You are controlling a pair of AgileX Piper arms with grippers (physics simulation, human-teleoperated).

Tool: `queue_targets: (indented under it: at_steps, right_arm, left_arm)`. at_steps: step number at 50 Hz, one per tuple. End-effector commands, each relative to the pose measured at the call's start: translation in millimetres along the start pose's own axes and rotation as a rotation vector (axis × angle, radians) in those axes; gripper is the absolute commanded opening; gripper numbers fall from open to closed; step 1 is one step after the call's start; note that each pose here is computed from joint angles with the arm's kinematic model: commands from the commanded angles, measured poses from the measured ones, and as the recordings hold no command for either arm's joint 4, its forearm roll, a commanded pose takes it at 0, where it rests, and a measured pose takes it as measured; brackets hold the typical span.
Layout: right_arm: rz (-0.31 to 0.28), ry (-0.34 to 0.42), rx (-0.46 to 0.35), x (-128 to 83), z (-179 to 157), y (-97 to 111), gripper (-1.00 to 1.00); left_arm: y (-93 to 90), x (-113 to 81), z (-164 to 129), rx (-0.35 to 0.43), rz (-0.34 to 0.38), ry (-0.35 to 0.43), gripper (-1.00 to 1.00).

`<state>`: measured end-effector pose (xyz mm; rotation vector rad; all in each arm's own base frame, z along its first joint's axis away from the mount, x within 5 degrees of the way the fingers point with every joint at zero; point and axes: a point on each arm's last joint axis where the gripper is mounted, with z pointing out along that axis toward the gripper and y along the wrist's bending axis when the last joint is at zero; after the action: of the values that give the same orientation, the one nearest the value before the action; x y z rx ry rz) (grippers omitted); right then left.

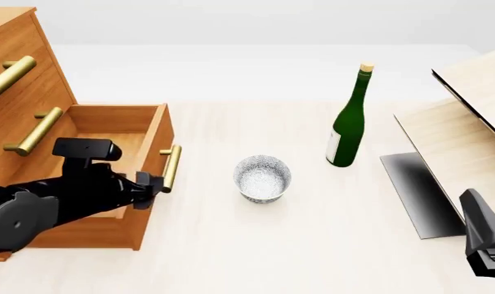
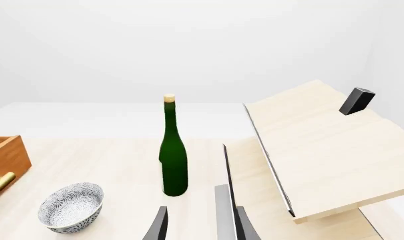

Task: Put the bowl in the bottom drawer of the cabinet and close it.

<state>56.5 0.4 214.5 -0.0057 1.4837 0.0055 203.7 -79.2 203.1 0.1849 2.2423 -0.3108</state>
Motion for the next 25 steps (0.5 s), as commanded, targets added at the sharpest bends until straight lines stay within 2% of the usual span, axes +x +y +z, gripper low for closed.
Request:
queue_targets:
  at_steps: [1, 25]
  right_arm:
    - [0.0, 0.0, 0.0, 0.0, 0.0, 0.0, 1.0]
    - [0.0, 0.0, 0.0, 0.0, 0.0, 0.0, 1.0]
  left_arm:
    - [-5.3, -9.9, -18.6, 0.025, 0.093, -0.067, 1.0]
    - [-7.4, -18.7, -50.8, 0.039, 0.114, -0.139, 1.0]
